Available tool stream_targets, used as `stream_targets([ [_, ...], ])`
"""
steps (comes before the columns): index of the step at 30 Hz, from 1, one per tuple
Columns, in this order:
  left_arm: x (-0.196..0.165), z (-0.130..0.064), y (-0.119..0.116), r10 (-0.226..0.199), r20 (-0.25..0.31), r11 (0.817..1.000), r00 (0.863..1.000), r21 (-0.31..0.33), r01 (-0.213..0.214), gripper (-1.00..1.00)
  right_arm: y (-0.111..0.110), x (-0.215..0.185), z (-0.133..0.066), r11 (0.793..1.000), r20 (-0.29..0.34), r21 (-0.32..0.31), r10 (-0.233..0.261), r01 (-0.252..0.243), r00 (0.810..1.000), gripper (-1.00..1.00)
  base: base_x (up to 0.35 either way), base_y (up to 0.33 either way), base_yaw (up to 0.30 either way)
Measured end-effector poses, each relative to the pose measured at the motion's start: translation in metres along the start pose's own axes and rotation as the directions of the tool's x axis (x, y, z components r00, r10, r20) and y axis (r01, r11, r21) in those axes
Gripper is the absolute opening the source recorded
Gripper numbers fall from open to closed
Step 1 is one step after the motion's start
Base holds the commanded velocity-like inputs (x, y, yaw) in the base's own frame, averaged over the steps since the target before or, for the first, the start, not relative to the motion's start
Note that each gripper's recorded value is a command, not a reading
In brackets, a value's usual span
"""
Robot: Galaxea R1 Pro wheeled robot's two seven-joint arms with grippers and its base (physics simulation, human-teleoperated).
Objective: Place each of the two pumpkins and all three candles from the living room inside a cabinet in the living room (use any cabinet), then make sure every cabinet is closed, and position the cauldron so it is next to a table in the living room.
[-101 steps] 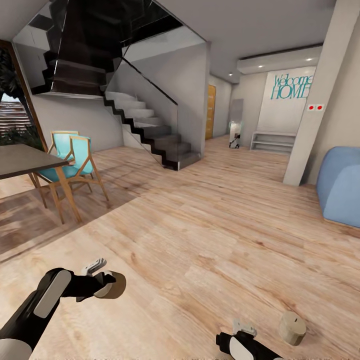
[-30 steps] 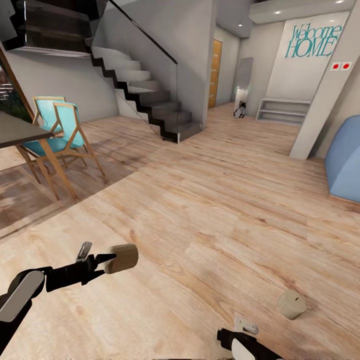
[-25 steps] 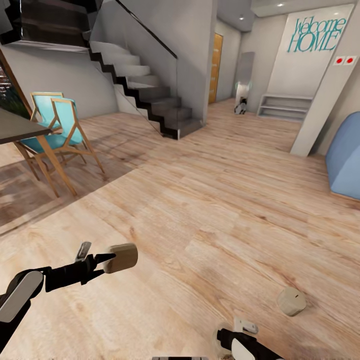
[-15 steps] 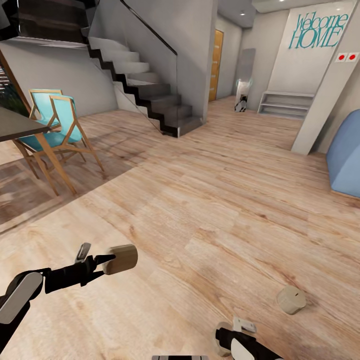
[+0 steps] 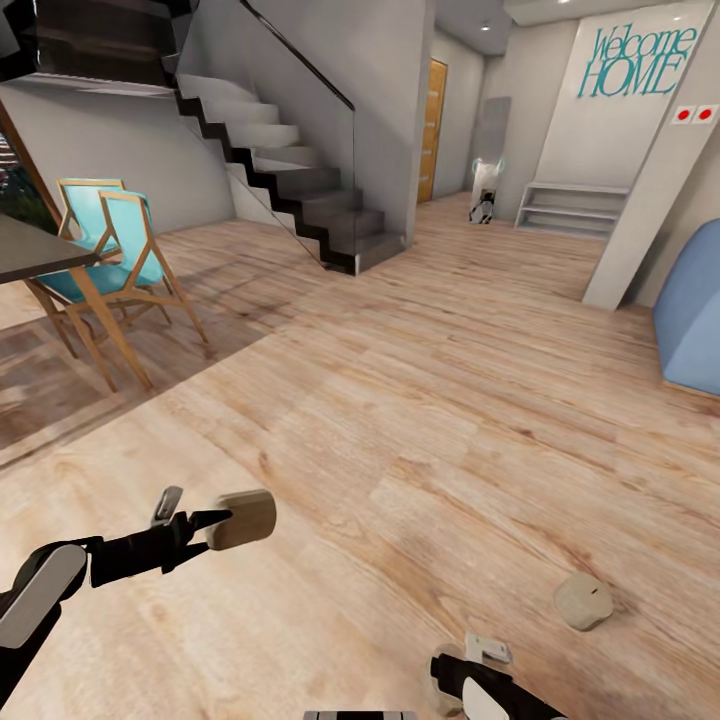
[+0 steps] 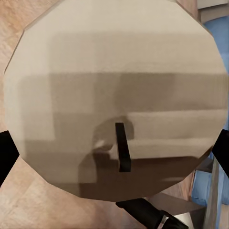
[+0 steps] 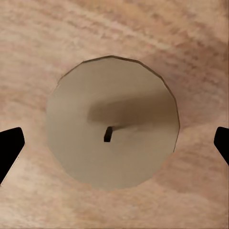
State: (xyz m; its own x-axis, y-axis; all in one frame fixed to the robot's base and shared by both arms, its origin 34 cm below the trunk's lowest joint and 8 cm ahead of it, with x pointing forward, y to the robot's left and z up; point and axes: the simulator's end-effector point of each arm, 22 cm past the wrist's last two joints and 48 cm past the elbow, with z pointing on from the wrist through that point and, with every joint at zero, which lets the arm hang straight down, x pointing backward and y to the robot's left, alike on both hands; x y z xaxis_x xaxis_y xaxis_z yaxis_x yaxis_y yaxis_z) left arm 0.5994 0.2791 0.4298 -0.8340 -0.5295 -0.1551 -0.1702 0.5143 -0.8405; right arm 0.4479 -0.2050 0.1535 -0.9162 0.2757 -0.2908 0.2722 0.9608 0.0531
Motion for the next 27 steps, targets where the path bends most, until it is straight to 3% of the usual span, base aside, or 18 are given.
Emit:
stream_targets([
  [27, 0.0032, 0.0047, 0.0075, -0.011, -0.011, 1.0, 1.0, -0.008, 0.011, -1.0, -0.0025, 0.0075, 0.0045, 1.0, -0.016, 0.007, -0.003, 0.003, 1.0, 1.0, 0.035, 0.019, 0.0],
])
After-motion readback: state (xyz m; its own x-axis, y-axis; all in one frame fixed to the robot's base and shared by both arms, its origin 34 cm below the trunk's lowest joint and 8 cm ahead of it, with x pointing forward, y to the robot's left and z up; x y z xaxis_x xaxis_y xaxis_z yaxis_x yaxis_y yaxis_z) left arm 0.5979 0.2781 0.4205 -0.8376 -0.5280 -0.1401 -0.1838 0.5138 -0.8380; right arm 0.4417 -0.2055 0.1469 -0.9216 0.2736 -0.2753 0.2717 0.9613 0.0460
